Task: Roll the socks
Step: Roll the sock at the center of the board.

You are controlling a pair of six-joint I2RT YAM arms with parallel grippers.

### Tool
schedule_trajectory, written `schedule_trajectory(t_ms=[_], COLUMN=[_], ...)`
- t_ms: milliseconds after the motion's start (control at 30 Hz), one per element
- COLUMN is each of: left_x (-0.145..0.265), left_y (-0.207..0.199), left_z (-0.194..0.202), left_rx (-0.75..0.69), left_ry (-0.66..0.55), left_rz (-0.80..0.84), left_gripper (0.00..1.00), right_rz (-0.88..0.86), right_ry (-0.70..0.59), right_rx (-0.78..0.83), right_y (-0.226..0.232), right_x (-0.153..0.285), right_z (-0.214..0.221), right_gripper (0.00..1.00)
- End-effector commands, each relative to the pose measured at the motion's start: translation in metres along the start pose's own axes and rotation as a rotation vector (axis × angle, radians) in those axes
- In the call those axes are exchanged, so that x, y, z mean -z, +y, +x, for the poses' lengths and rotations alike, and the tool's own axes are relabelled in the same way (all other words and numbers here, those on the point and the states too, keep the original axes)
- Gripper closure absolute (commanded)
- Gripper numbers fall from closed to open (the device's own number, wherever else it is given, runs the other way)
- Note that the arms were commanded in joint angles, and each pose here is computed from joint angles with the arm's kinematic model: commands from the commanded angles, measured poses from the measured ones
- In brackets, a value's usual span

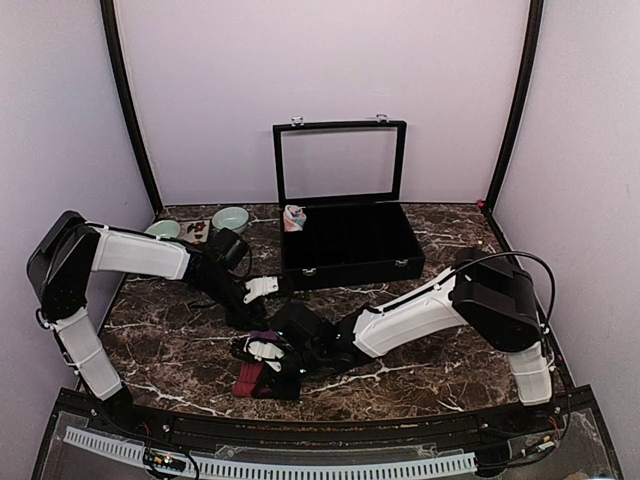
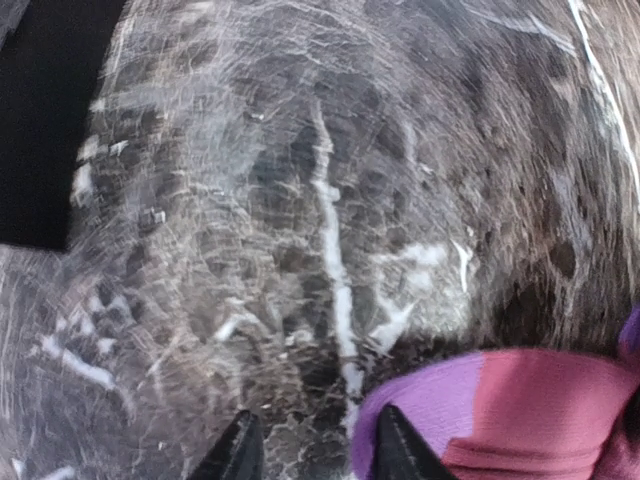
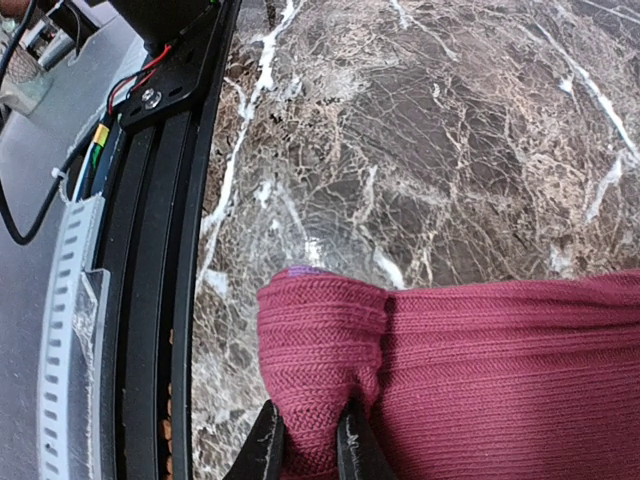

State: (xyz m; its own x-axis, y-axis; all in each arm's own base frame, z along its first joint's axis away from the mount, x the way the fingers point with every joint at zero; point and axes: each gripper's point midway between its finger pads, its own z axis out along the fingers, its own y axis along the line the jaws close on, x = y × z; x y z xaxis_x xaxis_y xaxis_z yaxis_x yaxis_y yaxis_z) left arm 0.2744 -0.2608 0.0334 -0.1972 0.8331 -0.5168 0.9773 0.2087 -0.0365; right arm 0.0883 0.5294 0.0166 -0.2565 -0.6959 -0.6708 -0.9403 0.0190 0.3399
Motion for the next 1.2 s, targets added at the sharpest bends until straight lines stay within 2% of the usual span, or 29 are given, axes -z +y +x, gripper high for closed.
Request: schedule_trajectory(t_ms=[0,33,67,233,300,467,633,800,933,1167], left_x=[0.039,0.047,0.055,0.102,0.117,0.122,0.116,0.107,0.09,0.053], left_y=[0.019,0.022,0.027,0.06,0.058,-0.008,-0.076,-0.135,-0.157,-0.172], left_z=[-0.015,-0.012,-0.009,0.012,0.021,0.044,0.072,0.073,0.063,0.058], left_rx=[-0.027,-0.022,-0.016,0.034,0.01,-0.137,-0.189,-0.445,-0.606,-0.737], left_ry=[-0.066,-0.075,-0.082,-0.101,-0.094,-0.101,-0.114,-0.121,-0.14,-0.093], left_rz=[-0.129,-0.153,-0.179,-0.343,-0.355,-0.2,-0.037,0.026,0.007,0.002], left_gripper=[0.42,0.33,0.29,0.26,0.26,0.34,0.45,0.48,0.58,0.6], right_rz=[0.042,0.045,0.047,0.048,0.041,0.001,-0.042,-0.049,-0.05,-0.032], right_ry=[0.452,0.449,0.451,0.459,0.467,0.496,0.495,0.512,0.511,0.487], right_rx=[-0.321,-0.338,-0.354,-0.437,-0.495,-0.724,-0.874,-0.935,-0.981,-1.024], right_y=[-0.008,-0.01,-0.011,-0.016,-0.018,-0.022,-0.019,-0.022,-0.027,-0.036], right_x=[-0.013,-0.014,-0.015,-0.021,-0.02,-0.019,-0.018,-0.024,-0.029,-0.033], right_z=[0.16,0.162,0.164,0.173,0.179,0.197,0.204,0.207,0.204,0.197], right_gripper=[1.0,1.0,1.0,1.0,1.0,1.0,1.0,1.0,1.0,1.0])
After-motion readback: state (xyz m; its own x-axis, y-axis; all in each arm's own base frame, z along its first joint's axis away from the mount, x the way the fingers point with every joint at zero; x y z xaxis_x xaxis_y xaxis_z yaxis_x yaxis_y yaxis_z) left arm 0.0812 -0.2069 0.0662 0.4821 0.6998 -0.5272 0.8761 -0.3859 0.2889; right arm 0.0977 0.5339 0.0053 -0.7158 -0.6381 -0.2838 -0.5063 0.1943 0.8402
